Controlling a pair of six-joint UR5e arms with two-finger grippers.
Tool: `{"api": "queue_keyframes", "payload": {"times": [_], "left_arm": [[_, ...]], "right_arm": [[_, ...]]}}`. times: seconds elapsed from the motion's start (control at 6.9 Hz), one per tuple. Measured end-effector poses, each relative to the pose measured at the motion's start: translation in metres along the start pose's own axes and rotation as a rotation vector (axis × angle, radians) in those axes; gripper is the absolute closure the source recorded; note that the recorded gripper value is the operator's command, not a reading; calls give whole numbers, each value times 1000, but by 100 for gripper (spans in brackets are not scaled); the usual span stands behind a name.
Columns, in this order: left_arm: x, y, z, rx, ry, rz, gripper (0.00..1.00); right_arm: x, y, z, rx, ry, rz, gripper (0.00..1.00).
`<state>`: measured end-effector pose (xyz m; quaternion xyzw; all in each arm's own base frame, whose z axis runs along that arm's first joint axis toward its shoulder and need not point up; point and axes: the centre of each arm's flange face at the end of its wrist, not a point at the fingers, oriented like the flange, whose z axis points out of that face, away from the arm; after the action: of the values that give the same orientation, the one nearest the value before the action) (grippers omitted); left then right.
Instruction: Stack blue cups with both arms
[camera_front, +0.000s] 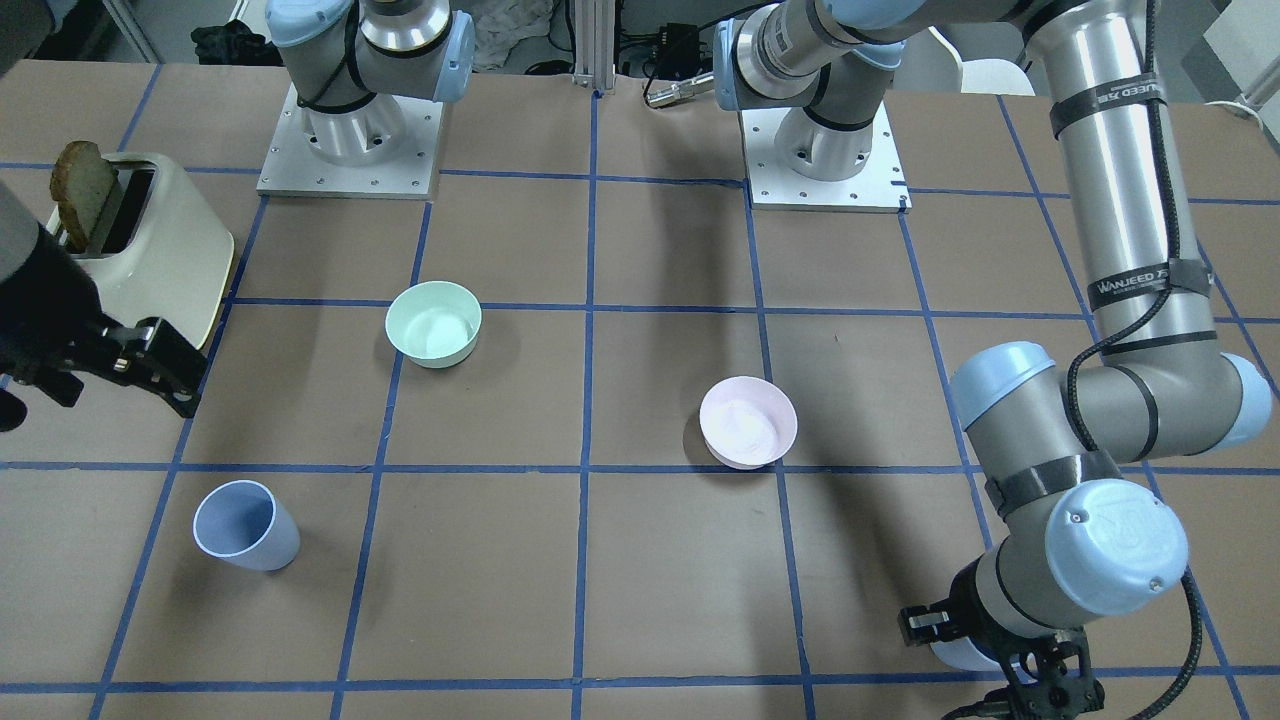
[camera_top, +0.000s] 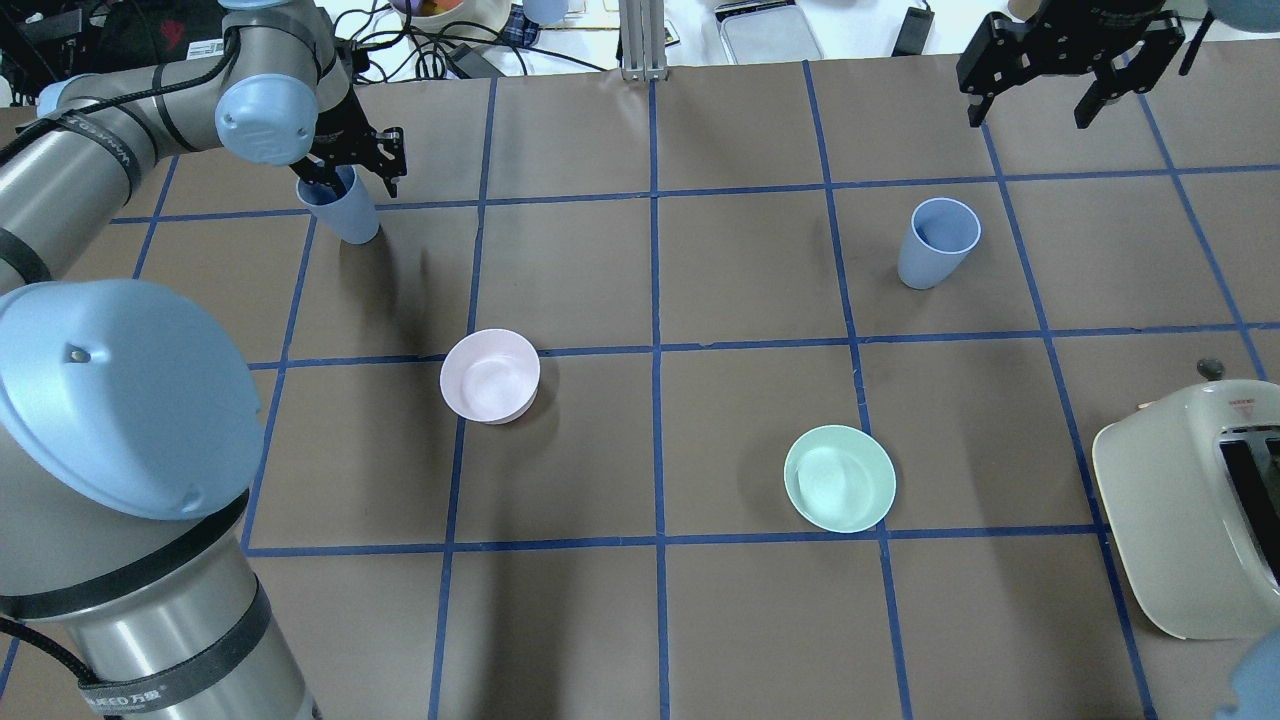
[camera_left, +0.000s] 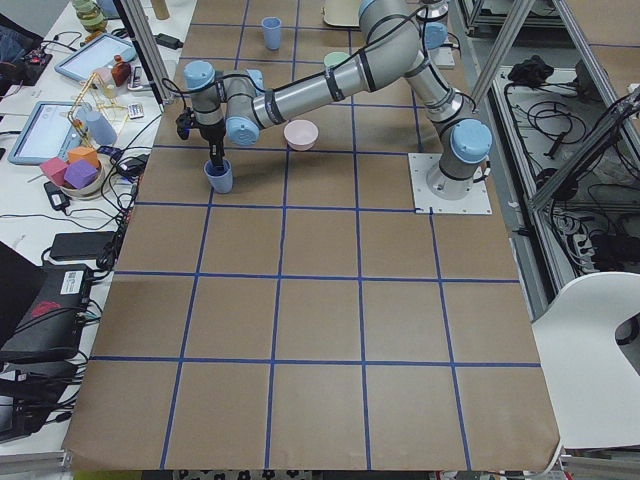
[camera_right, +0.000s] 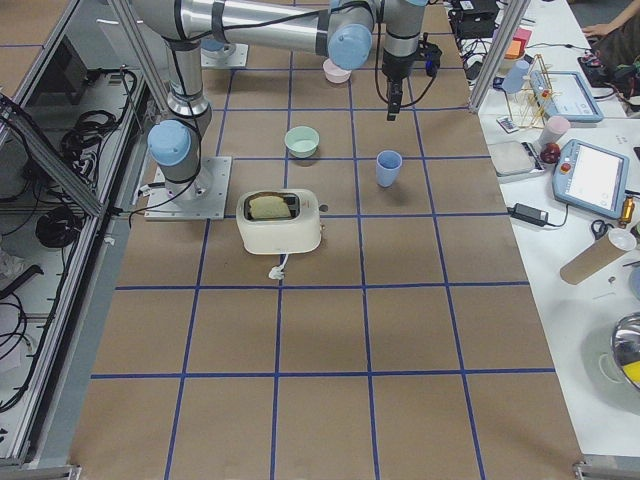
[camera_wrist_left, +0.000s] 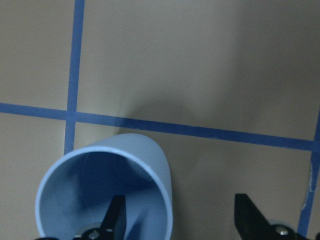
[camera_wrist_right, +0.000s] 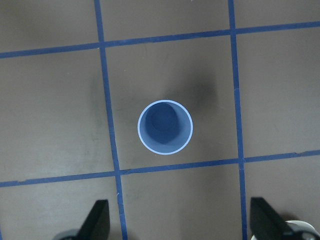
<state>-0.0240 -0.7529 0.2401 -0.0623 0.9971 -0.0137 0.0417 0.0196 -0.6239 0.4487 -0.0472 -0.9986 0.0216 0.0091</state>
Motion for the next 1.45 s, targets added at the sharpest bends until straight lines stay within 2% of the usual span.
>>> {"api": "queue_keyframes", "payload": {"times": [0.29, 0.58, 0.87, 1.16, 1.3, 1.45], "left_arm": [[0, 1, -4, 7, 0, 4, 100], [24, 8, -35, 36, 7, 25, 100], [116, 37, -69, 70, 28, 47, 100], [242, 88, -76, 77, 74, 20, 100], [287, 113, -77, 77, 108, -17, 100], [328, 142, -76, 60, 132, -25, 100]], "right_arm": [[32, -35, 65, -20, -2, 25, 2], [40, -54, 108, -21, -8, 16, 7], [40, -50, 155, -48, -15, 8, 6], [39, -41, 174, -51, -16, 6, 8], [38, -37, 179, -60, -18, 6, 19], [37, -32, 183, -70, -21, 6, 75]]}}
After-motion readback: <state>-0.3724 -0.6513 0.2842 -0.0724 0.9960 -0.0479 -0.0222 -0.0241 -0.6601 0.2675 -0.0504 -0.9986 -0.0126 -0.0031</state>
